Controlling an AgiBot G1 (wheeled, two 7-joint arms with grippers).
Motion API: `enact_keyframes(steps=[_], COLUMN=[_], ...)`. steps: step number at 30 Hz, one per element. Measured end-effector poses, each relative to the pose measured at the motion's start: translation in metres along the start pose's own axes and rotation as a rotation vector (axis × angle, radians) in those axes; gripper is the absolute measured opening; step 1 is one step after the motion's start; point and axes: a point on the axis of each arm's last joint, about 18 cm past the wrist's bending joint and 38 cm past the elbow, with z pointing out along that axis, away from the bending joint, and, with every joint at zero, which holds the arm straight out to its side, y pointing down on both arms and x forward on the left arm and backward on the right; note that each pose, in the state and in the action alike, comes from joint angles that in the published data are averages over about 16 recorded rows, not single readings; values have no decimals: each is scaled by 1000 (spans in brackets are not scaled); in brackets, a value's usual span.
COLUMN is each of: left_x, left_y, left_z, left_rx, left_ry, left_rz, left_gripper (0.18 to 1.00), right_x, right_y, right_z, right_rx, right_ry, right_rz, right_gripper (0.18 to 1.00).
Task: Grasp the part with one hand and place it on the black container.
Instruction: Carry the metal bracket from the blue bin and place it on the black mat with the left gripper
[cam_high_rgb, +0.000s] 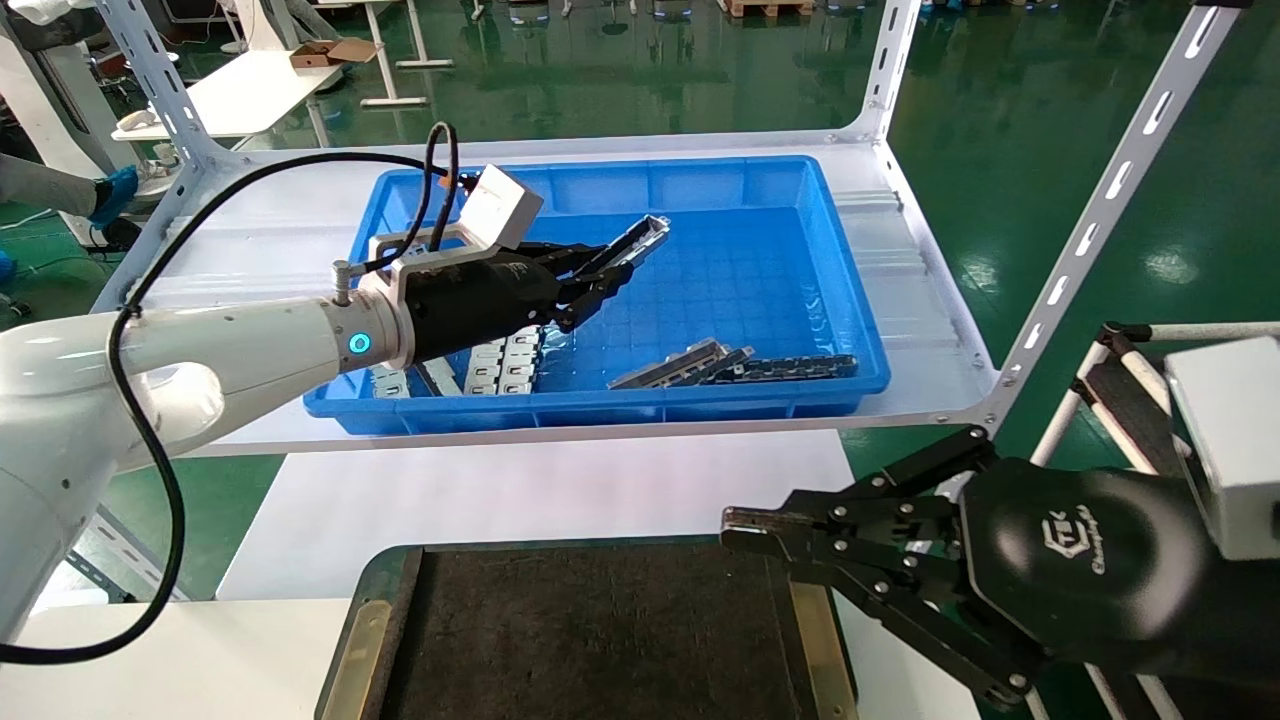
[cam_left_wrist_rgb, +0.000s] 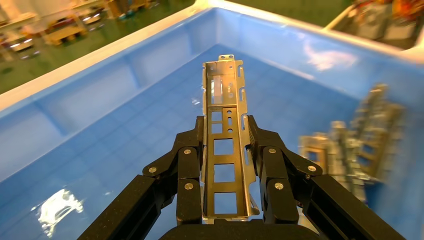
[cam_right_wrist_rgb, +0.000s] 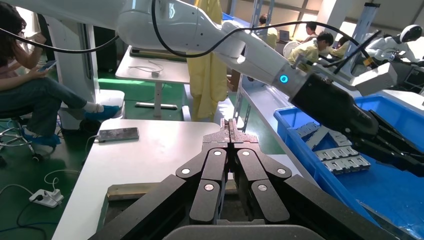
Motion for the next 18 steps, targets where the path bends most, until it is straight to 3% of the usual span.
enact_keyframes(steps=[18], left_x=[64], left_y=[9], left_z=[-78], left_rx=[192], left_ry=[460], left_rz=[-48], left_gripper=[350], right_x=[0], right_y=[0], right_z=[0], right_rx=[0], right_ry=[0], right_rz=[0], right_gripper=[191])
